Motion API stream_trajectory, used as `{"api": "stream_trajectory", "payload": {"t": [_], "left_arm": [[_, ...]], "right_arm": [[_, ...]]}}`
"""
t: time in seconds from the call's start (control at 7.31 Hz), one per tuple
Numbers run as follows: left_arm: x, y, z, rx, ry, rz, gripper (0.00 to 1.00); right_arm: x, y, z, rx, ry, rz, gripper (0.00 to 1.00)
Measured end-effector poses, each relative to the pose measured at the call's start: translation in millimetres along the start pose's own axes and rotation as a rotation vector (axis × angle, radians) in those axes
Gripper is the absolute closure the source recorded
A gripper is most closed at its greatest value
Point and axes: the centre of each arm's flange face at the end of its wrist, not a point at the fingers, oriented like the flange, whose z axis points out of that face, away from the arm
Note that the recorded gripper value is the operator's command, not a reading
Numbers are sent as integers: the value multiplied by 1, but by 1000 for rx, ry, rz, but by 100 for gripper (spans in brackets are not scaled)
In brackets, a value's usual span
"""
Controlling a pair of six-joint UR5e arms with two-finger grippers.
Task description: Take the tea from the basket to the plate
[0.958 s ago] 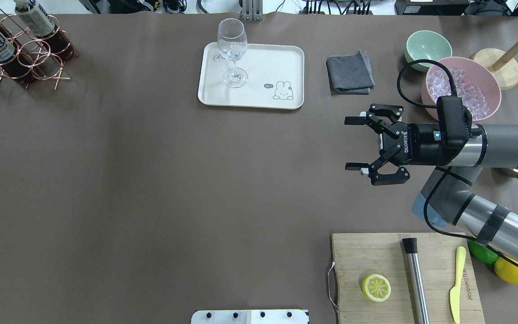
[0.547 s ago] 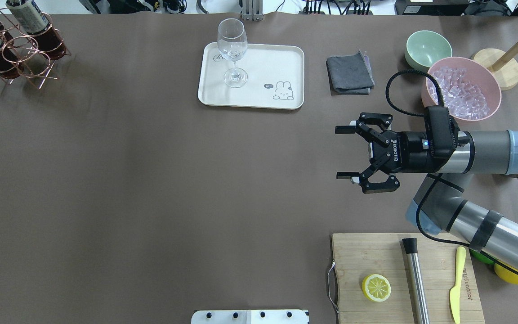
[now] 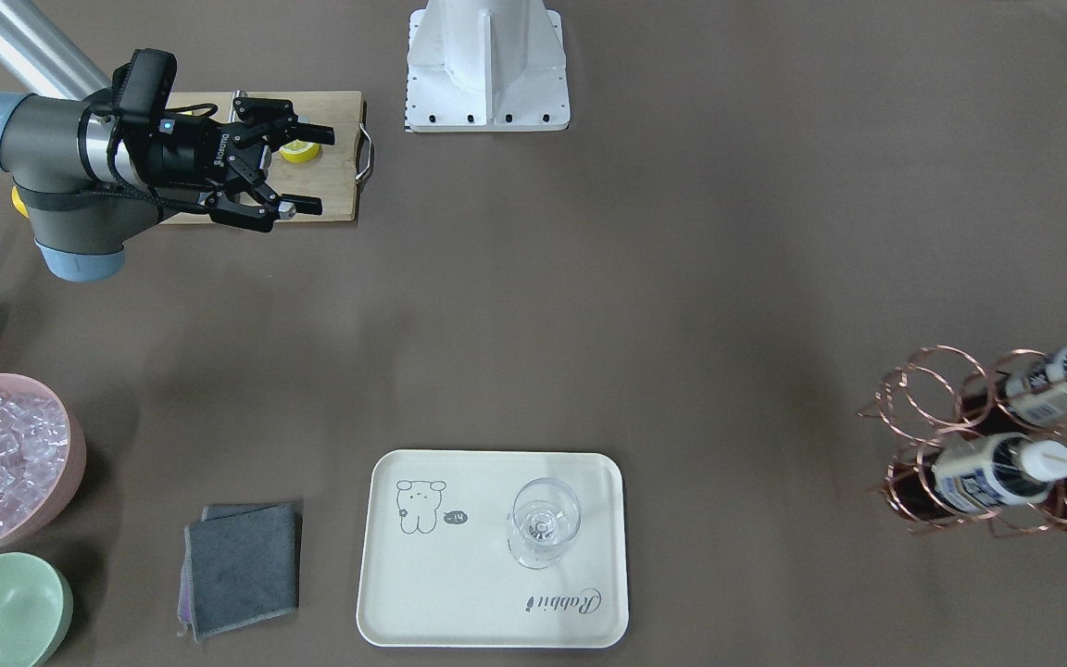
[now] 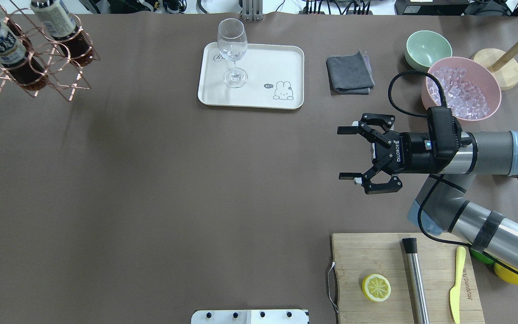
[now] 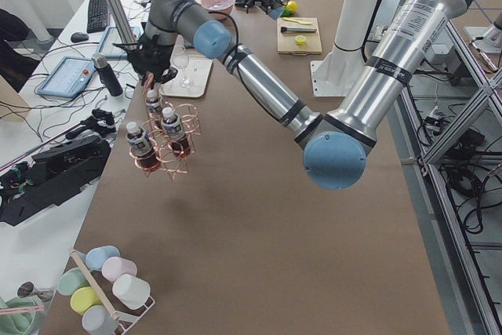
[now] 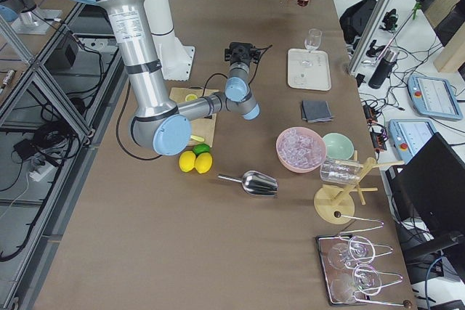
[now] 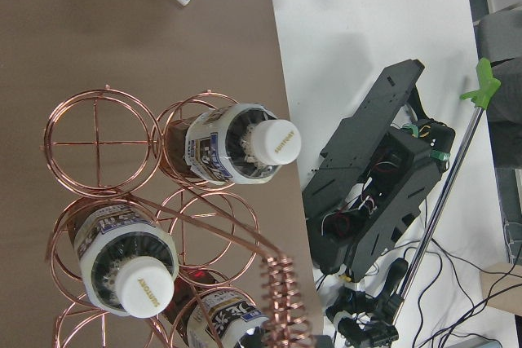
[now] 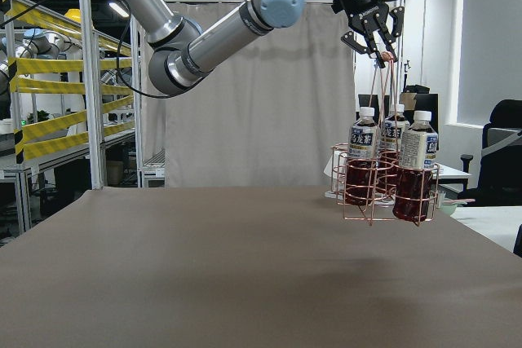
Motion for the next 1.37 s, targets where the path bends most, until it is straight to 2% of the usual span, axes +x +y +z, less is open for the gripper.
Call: {"api": "stream_trajectory", "payload": {"t": [0.27, 0.68, 0.82, 1.09, 1.37], "left_arm": [[-58, 122, -43, -31, -9, -33, 100], [-103, 279, -89, -33, -100, -194, 100], [-114, 318, -90, -27, -117, -227, 100], [-144, 379, -57, 19, -140, -234, 100], [-147, 430, -34, 38, -157, -261, 100]], "right_arm": [[0, 0, 0, 0, 1, 0, 0], [0, -1, 1, 1, 1, -1, 0], [0, -1, 1, 1, 1, -1, 0], [0, 0, 0, 1, 1, -1, 0], [1, 0, -1, 1, 4, -2, 0]]}}
